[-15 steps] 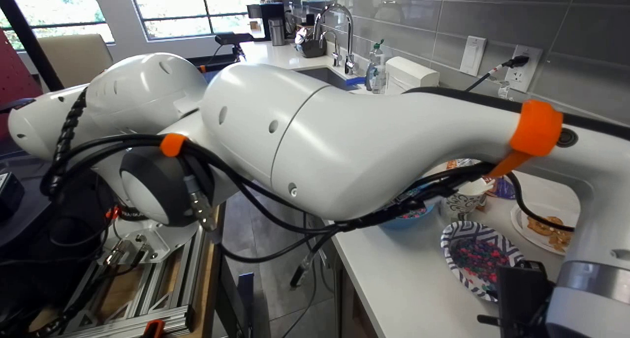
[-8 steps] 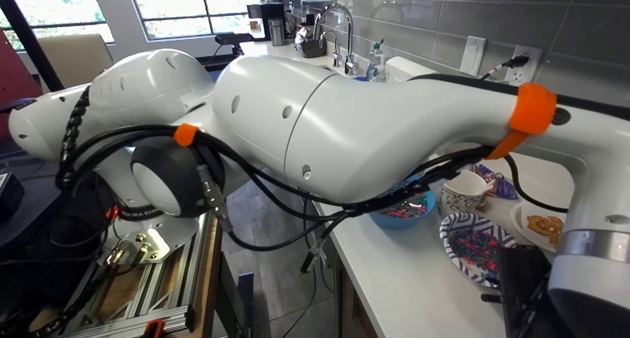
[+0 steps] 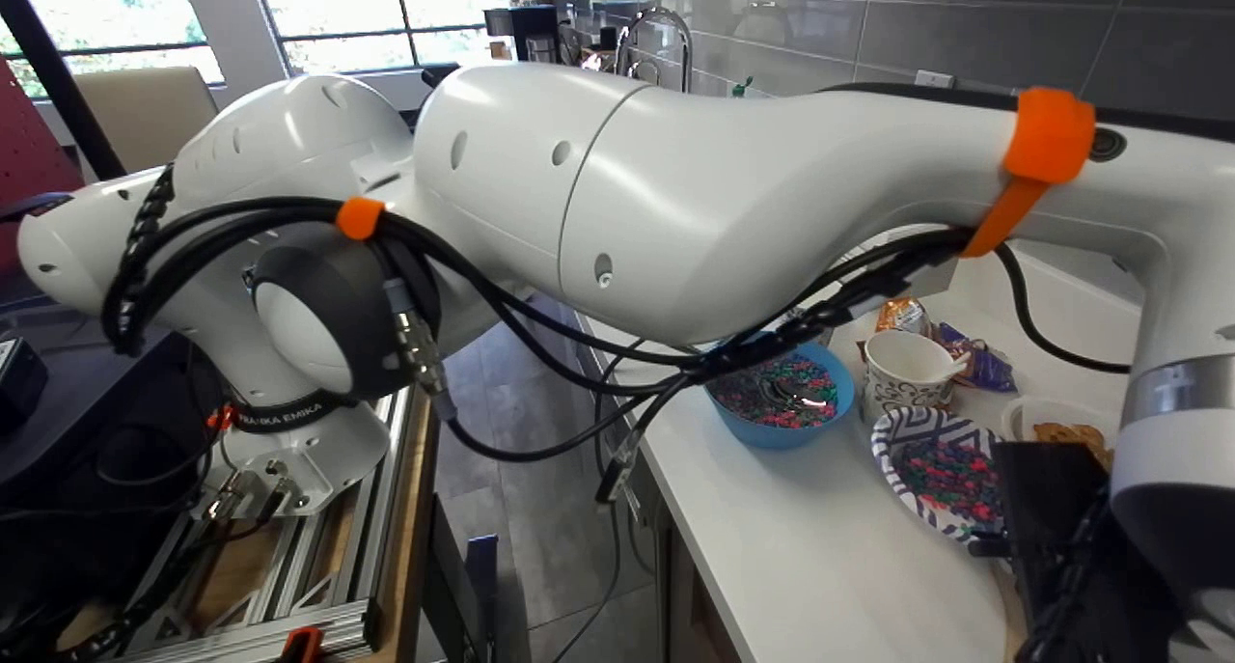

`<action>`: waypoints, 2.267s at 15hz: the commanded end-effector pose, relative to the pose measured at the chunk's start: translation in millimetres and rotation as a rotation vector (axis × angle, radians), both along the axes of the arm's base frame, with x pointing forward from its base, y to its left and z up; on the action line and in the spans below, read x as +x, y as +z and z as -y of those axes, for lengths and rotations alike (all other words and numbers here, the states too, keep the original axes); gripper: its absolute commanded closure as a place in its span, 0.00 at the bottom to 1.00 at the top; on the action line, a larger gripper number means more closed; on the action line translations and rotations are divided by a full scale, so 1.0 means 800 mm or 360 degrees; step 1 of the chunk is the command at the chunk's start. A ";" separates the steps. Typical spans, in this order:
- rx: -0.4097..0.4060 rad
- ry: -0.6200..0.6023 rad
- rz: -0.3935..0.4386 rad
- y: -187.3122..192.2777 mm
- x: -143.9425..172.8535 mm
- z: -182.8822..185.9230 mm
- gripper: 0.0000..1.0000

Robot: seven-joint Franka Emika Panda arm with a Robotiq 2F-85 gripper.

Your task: Pour the contents in the white and black bowl on the right into the blue bowl.

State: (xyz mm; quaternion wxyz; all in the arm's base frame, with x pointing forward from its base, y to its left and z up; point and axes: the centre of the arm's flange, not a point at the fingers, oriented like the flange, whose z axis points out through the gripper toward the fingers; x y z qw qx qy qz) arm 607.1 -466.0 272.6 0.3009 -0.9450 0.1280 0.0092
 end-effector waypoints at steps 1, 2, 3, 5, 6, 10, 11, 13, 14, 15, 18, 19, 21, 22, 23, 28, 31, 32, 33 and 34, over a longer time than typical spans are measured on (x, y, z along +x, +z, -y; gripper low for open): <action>-0.0003 0.0020 -0.0006 0.011 -0.042 -0.024 1.00; -0.0003 0.0021 0.0001 0.014 -0.046 -0.025 1.00; -0.0009 0.0019 0.0010 0.016 -0.049 -0.026 1.00; -0.0015 0.0010 0.0027 0.020 -0.055 -0.027 1.00; -0.0022 0.0005 0.0033 0.021 -0.057 -0.029 1.00; -0.0029 0.0004 0.0047 0.026 -0.008 0.012 0.98; -0.0031 0.0006 0.0050 0.027 -0.008 0.012 0.98; -0.0032 0.0007 0.0051 0.028 -0.008 0.012 0.98; -0.0055 0.0026 0.0036 0.030 -0.006 0.008 1.00; -0.0088 0.0034 0.0017 0.029 -0.005 0.001 1.00; -0.0142 0.0091 0.0012 0.026 -0.006 -0.023 1.00; -0.0167 0.0105 0.0005 0.024 -0.005 -0.029 1.00; -0.0198 0.0164 0.0024 0.023 -0.003 -0.040 1.00; -0.0194 0.0184 0.0036 0.022 -0.003 -0.042 1.00; -0.0194 0.0200 0.0050 0.021 -0.005 -0.043 1.00; -0.0212 0.0339 0.0113 0.011 -0.019 -0.040 1.00; -0.0266 0.0456 0.0150 0.002 -0.028 -0.045 1.00; -0.0288 0.0492 0.0165 0.000 -0.029 -0.051 1.00; -0.0313 0.0524 0.0185 -0.001 -0.029 -0.056 1.00; -0.0329 0.0551 0.0206 -0.002 -0.028 -0.059 1.00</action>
